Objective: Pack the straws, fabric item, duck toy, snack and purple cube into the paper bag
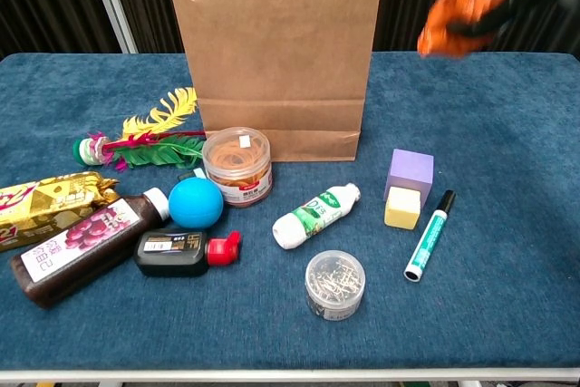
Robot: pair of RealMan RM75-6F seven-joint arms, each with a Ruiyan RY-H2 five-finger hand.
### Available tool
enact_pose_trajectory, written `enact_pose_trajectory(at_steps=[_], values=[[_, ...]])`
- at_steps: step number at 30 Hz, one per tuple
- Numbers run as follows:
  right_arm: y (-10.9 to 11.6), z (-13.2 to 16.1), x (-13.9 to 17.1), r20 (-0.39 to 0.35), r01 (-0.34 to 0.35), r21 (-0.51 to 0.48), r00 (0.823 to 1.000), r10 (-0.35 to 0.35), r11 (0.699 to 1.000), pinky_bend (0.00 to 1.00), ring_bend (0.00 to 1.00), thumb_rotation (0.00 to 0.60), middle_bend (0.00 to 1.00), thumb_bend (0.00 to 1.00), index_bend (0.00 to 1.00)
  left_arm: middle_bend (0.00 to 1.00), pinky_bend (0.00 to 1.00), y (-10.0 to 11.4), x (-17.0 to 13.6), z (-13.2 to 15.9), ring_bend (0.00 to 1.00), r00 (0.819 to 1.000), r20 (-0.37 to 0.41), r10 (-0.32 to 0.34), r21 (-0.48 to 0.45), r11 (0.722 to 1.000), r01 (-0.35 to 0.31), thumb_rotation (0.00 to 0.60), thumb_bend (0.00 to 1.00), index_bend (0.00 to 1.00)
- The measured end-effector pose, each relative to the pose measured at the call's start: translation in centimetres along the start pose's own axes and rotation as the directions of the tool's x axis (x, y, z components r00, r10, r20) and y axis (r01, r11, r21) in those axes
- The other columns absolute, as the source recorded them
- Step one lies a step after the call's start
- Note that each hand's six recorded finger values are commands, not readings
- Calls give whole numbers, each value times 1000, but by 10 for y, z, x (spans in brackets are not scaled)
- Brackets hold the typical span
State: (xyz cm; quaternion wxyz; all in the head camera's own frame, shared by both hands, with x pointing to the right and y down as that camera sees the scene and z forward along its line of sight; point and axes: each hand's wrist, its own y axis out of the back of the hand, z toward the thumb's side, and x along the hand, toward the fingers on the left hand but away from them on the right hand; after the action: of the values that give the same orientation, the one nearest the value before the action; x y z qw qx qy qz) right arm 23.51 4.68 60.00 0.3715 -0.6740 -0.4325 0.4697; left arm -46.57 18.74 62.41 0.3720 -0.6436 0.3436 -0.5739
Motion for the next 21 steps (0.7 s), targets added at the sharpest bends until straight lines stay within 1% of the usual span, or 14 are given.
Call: enact_pose_trajectory(at_steps=[1,2,3,5,6,8,10,13,18,21], values=[[15,8,2,-14,24,-6,1000,-24,1000,733,523,600,550,263,787,34,166,-1,-1,1,0,1000,0,-4,-2,1000,4,600,64,84],[36,18,4,-34,59,-12,998,-60,998,733,523,600,550,263,787,34,166,-1,-2,2,0,1000,0,-5,-4,1000,5,600,64,84],[52,27,6,-48,89,-15,995,-89,996,733,523,600,550,263,788,34,166,-1,-2,2,0,1000,1,-6,-5,1000,6,600,64,84],[87,46,6,-81,160,-20,984,-161,987,733,522,600,550,263,788,34,166,-1,-3,3,0,1000,4,-3,-1,1000,3,600,64,84],[100,55,5,-95,188,-20,977,-189,982,733,521,600,550,263,788,34,166,0,-3,3,0,1000,5,-1,2,1000,1,600,64,84],[117,74,1,-130,226,-26,965,-228,974,733,520,600,549,263,788,34,166,1,-3,3,0,1000,4,4,3,1000,-4,600,64,84],[119,86,-6,-151,236,-26,960,-237,971,734,520,600,549,263,787,34,166,3,-3,2,0,1000,0,10,0,1000,-10,600,64,84],[109,101,-23,-158,233,-16,960,-232,972,734,520,600,549,263,784,34,166,3,-3,0,0,1000,-5,13,0,1000,-13,600,64,85],[75,118,-55,-129,199,7,972,-197,980,731,520,600,549,259,772,34,166,3,-5,-7,0,1000,-22,11,2,1000,-11,600,64,85],[50,124,-70,-104,149,7,984,-147,989,716,501,600,546,202,735,34,166,5,-6,-11,0,999,-35,17,1,1000,-17,600,64,84]])
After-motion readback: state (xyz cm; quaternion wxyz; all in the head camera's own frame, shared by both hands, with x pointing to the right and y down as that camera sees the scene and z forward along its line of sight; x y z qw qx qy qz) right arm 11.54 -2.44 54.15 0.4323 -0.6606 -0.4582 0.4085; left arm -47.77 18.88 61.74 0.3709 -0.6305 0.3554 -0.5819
